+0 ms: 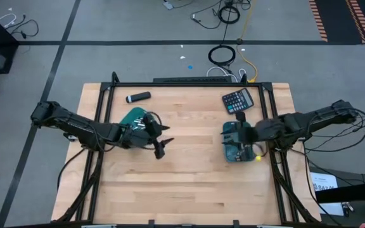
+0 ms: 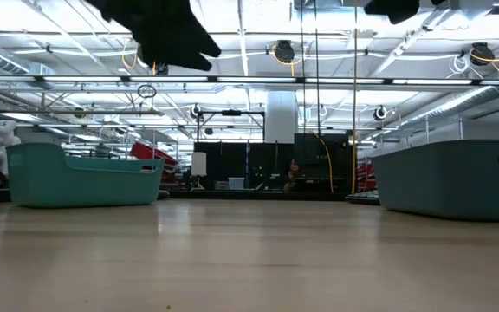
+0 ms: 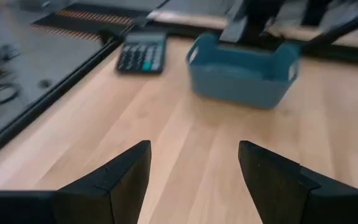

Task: Sort batteries
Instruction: Return to Home Position

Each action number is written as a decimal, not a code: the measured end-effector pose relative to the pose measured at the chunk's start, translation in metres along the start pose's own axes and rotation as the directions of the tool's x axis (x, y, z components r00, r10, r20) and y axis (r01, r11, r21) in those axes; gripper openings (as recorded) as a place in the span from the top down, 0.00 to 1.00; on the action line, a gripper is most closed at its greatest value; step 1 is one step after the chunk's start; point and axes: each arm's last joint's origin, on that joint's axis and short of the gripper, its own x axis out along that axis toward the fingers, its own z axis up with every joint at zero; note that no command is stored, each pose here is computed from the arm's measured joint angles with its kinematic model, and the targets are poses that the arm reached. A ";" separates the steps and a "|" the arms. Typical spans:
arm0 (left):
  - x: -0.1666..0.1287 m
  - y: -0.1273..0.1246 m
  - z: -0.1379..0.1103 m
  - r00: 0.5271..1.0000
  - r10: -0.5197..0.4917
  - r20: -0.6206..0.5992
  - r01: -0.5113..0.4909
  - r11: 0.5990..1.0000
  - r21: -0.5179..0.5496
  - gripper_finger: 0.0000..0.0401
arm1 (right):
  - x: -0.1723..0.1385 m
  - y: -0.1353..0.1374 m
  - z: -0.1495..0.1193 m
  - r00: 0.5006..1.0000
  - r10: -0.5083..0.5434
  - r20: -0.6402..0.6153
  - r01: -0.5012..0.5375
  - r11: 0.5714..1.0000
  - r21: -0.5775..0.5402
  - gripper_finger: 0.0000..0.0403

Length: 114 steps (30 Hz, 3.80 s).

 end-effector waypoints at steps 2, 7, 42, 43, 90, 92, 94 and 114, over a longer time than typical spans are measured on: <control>0.003 0.008 -0.009 0.999 -0.043 0.025 0.044 0.999 -0.001 0.37 | -0.005 -0.004 -0.009 0.994 -0.007 0.109 0.003 1.000 0.029 0.63; -0.007 0.023 -0.022 0.982 -0.156 0.107 0.148 0.986 0.080 0.37 | -0.009 -0.010 -0.034 0.949 -0.042 0.312 0.012 0.995 0.100 0.66; -0.096 0.065 -0.081 0.882 -0.395 0.258 0.386 0.918 0.087 0.37 | -0.035 -0.007 -0.135 0.669 -0.119 0.734 -0.049 0.978 0.203 0.95; -0.099 0.067 -0.081 0.880 -0.396 0.263 0.387 0.918 0.084 0.37 | -0.036 -0.008 -0.136 0.670 -0.128 0.731 -0.041 0.977 0.209 0.96; -0.097 0.089 -0.146 0.841 -0.228 0.490 0.315 0.944 -0.101 0.37 | -0.029 -0.014 -0.161 0.725 -0.483 0.490 0.230 0.841 0.489 1.00; -0.097 0.089 -0.146 0.841 -0.225 0.493 0.314 0.944 -0.104 0.37 | -0.028 -0.012 -0.161 0.743 -0.440 0.504 0.189 0.861 0.472 1.00; -0.098 0.089 -0.145 0.837 -0.221 0.500 0.317 0.942 -0.114 0.37 | -0.028 -0.012 -0.160 0.747 -0.408 0.526 0.153 0.874 0.460 1.00; -0.097 0.094 -0.145 0.867 -0.044 0.496 -0.035 0.988 0.149 0.37 | -0.026 -0.013 -0.165 0.755 -0.479 0.447 0.217 0.826 0.520 1.00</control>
